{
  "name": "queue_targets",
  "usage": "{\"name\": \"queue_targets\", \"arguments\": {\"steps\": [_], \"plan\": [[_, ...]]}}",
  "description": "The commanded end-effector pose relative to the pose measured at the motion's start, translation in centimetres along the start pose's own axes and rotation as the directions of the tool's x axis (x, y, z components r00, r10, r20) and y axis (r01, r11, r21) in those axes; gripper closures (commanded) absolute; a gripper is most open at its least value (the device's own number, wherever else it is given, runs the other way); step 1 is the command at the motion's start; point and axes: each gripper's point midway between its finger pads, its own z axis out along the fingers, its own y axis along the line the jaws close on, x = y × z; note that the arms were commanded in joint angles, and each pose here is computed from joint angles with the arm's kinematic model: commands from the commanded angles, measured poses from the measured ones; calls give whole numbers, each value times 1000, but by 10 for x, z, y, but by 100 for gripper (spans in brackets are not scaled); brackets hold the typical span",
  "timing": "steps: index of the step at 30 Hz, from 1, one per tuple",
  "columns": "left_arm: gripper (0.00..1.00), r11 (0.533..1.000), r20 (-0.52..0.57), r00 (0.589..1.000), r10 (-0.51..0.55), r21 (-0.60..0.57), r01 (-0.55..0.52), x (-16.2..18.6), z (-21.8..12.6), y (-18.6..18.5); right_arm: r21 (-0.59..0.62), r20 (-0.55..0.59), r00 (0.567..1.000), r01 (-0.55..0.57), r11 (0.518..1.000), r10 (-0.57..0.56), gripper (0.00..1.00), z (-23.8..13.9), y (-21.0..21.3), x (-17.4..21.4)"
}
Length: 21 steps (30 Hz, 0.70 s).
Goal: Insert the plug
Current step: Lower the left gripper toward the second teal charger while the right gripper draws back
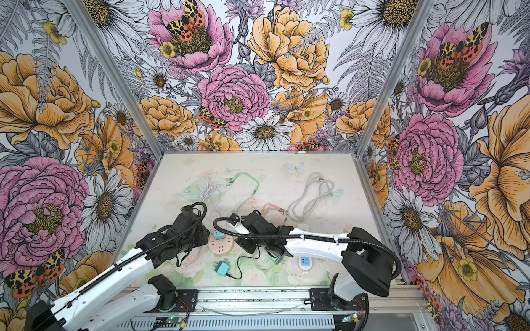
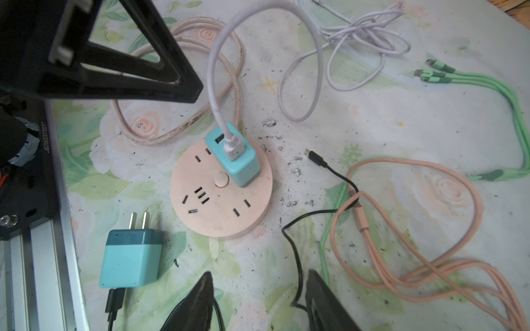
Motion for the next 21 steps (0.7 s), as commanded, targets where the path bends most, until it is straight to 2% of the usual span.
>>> {"name": "queue_targets", "arguments": {"steps": [1,6,11,21], "plan": [[57,1000,31,999,-14,-5,14,3,-5,-3,43,26,1000,10,999,-11,44,-11,-4,-4],[57,998,-1,999,-52,30,52,24,-7,-8,61,52,999,10,998,-13,41,-23,-7,-1],[55,997,-89,994,-62,30,65,46,-6,-10,94,90,996,10,996,-19,39,-34,-10,0],[39,1000,-265,964,-6,-8,4,95,3,-28,160,86,993,61,985,-76,35,-40,-9,9]]}}
